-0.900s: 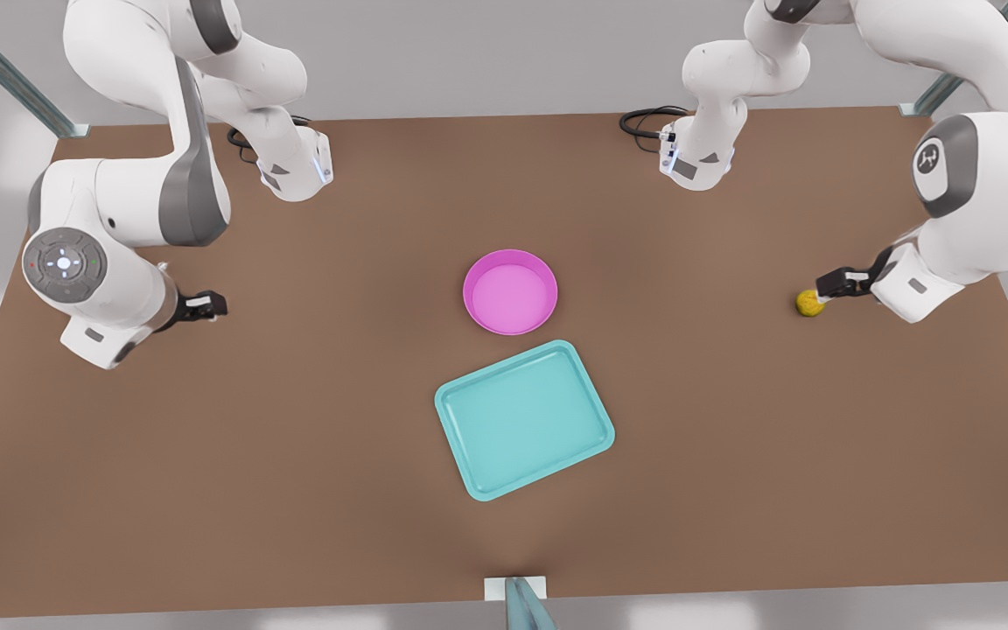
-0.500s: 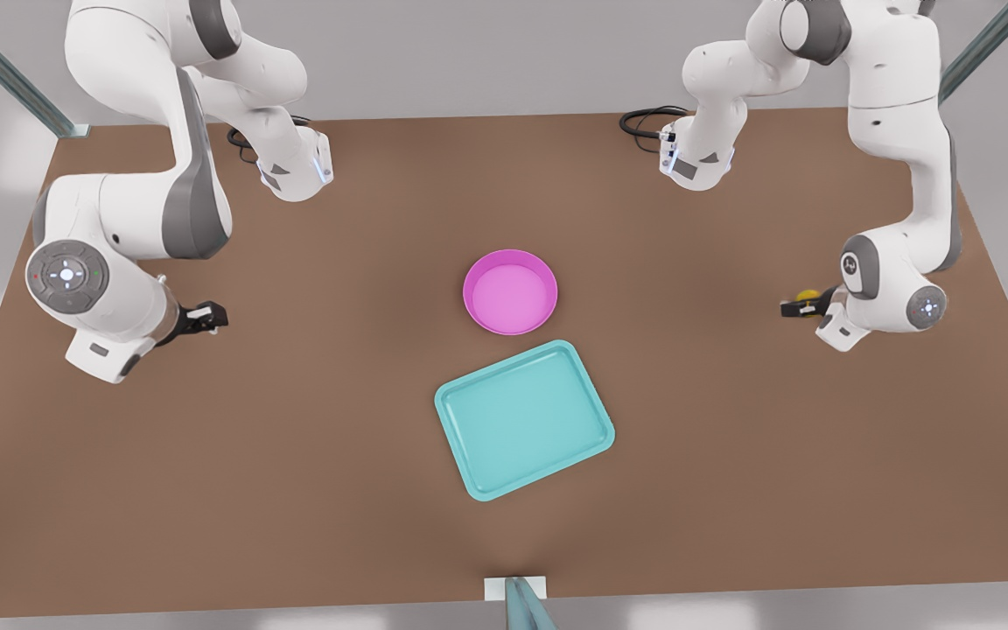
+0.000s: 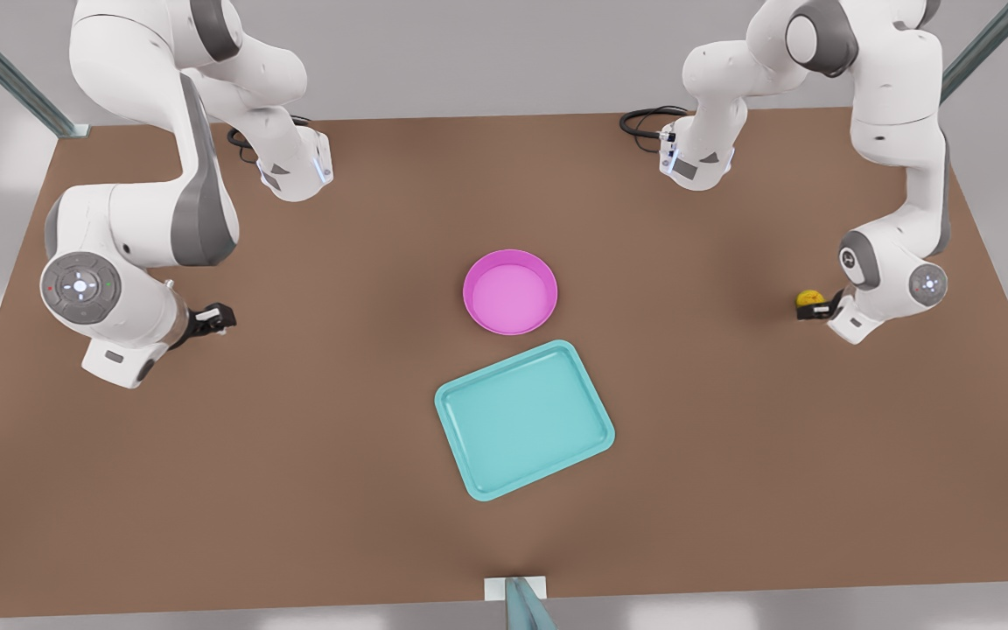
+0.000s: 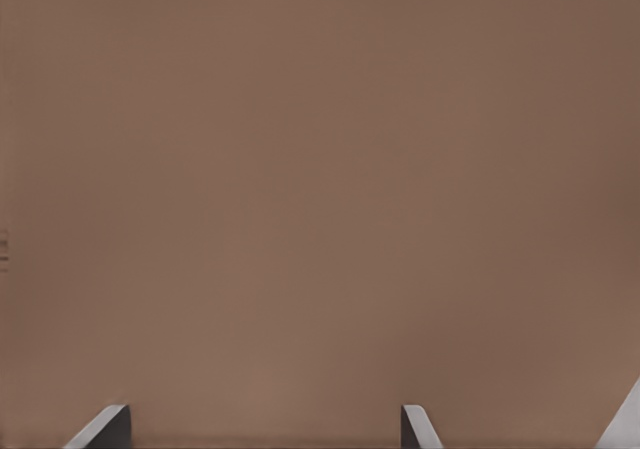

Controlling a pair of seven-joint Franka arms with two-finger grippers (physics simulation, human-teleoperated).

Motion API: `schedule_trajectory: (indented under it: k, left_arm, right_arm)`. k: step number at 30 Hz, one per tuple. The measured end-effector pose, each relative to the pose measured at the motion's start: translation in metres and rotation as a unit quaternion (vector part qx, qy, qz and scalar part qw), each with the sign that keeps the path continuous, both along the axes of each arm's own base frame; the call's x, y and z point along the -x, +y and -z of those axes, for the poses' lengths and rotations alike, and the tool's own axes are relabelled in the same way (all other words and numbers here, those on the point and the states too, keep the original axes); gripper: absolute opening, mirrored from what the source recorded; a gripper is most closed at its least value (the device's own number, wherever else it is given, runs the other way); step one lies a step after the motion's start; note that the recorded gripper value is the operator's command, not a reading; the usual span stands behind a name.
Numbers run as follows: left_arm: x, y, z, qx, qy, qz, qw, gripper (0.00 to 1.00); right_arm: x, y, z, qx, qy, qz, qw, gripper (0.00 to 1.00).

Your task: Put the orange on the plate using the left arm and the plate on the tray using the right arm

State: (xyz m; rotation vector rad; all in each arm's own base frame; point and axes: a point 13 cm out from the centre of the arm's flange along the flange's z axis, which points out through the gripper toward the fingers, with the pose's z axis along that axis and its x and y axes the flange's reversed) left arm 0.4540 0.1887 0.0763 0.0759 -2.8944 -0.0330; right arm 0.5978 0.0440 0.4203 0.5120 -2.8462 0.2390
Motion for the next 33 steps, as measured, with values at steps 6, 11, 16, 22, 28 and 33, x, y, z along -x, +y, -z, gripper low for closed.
schedule_trajectory:
  k: [6,11,16,22,28,33]
  left_arm:
    - [0.013,-0.001,0.015,0.008,0.021,0.019,1.0,1.0]
    - [0.028,-0.002,0.032,0.016,0.047,0.03,0.998,1.0]
    - [0.035,-0.002,0.041,0.02,0.058,0.038,0.997,1.0]
    - [0.036,0.001,0.042,0.022,0.058,0.043,0.997,0.81]
    - [0.032,0.002,0.037,0.021,0.053,0.049,0.997,0.65]
    - [-0.046,-0.052,-0.039,0.017,-0.01,0.105,0.994,0.64]
  right_arm:
    - [0.003,0.0,0.001,-0.001,0.004,-0.005,1.0,1.0]
    - [0.005,-0.002,0.003,-0.002,0.007,-0.007,1.0,1.0]
    - [0.004,-0.003,0.005,-0.004,0.009,-0.008,1.0,1.0]
    - [0.003,-0.006,0.008,-0.005,0.01,-0.007,1.0,1.0]
    - [0.002,-0.012,0.011,-0.013,0.01,-0.001,1.0,1.0]
    - [-0.001,-0.014,0.011,-0.017,0.003,0.001,1.0,1.0]
